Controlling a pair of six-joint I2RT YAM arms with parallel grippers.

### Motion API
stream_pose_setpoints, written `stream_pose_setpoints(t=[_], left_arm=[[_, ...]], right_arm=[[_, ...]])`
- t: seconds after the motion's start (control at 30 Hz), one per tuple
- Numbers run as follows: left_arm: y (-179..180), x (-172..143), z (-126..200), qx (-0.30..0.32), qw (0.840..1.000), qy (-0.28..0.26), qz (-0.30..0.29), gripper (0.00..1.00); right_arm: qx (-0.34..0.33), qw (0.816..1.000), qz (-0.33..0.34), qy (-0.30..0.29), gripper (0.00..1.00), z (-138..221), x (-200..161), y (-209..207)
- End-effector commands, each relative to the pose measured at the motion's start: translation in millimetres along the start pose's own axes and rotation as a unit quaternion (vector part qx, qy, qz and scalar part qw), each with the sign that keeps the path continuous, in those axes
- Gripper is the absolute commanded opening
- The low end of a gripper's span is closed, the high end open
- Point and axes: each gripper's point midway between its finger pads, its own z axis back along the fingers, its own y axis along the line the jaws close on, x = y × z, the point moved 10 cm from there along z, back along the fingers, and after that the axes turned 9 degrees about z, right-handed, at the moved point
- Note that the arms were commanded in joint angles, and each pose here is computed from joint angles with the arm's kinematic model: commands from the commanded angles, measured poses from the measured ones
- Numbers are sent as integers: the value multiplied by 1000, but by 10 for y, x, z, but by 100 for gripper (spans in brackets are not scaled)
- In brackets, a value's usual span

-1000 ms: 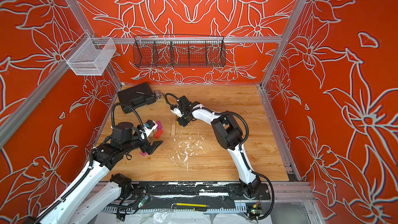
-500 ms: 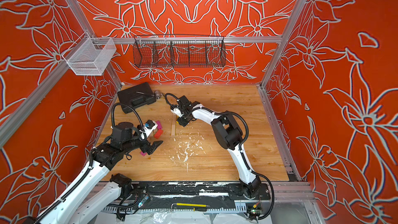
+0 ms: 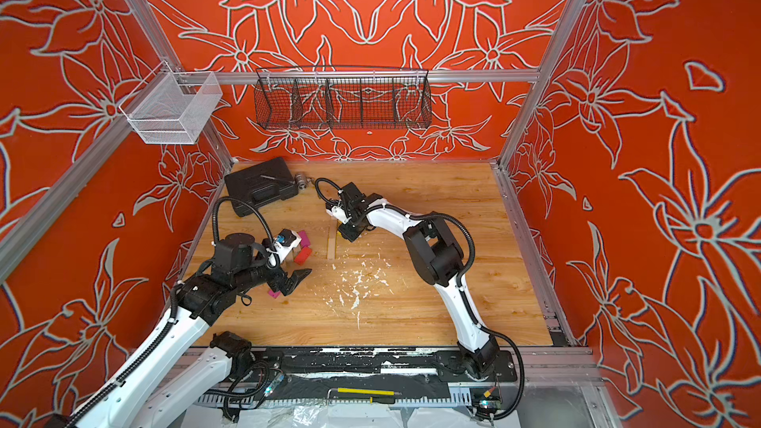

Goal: Assemble the letter k with building blocks
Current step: Assemble the building block at the center of the board.

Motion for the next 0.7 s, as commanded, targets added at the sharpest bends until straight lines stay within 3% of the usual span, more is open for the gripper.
stream_pose_setpoints(t=[0.0, 0.67], left_arm=[[2, 47, 45, -1, 1000, -11, -8, 97], [2, 48, 51, 0, 1000, -13, -8, 97]], right_arm=[[1, 1000, -6, 6, 34, -58, -4, -47], [0, 1000, -9, 3, 32, -79, 14, -62]])
